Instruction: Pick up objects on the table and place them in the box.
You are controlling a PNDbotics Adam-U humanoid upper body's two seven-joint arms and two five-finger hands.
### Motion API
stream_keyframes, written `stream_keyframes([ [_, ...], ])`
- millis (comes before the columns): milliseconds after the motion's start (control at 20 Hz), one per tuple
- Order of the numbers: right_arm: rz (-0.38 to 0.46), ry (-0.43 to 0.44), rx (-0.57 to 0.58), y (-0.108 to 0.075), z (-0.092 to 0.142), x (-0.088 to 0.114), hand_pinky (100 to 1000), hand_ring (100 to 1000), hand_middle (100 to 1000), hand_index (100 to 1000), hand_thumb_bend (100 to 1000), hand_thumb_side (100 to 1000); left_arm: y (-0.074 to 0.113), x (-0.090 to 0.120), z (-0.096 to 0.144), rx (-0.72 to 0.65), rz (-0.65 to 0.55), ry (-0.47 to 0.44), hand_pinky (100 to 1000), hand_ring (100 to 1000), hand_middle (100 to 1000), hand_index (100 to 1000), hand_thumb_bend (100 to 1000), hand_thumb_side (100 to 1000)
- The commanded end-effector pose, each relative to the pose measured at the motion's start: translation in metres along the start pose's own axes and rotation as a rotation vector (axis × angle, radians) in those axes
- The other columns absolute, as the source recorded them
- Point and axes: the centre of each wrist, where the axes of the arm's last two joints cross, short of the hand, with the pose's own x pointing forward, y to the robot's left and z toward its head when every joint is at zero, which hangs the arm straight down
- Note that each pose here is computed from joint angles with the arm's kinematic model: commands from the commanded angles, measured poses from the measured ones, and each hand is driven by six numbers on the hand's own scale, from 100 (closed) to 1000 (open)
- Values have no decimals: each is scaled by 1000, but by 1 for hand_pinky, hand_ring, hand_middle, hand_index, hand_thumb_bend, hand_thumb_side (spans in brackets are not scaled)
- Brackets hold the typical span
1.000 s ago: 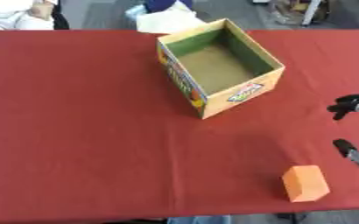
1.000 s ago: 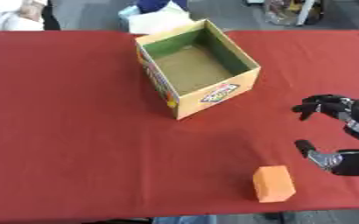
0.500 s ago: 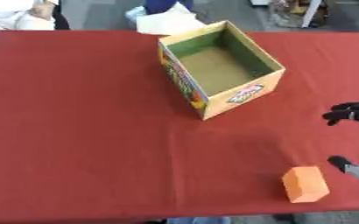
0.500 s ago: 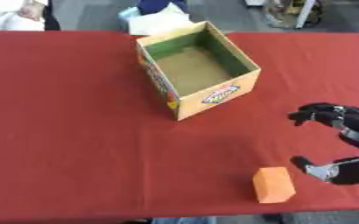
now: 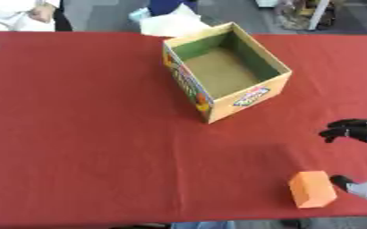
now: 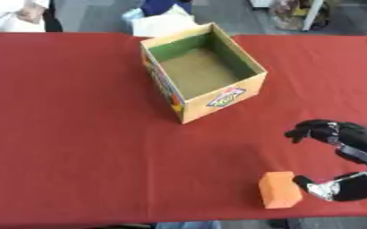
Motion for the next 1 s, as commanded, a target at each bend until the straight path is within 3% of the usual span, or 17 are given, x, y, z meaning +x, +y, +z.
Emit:
stream_keyframes([
  [50,18,-16,16,-7,-1,2,854,925,729,918,299,491,0,6,-5,-29,-18,6,649,931,1000,858,100,661],
  [1000,63,17,107,7,-11,10,875,927,769,929,360,511,-1,5,-2,-35,-17,37,644,933,1000,850,100,661],
])
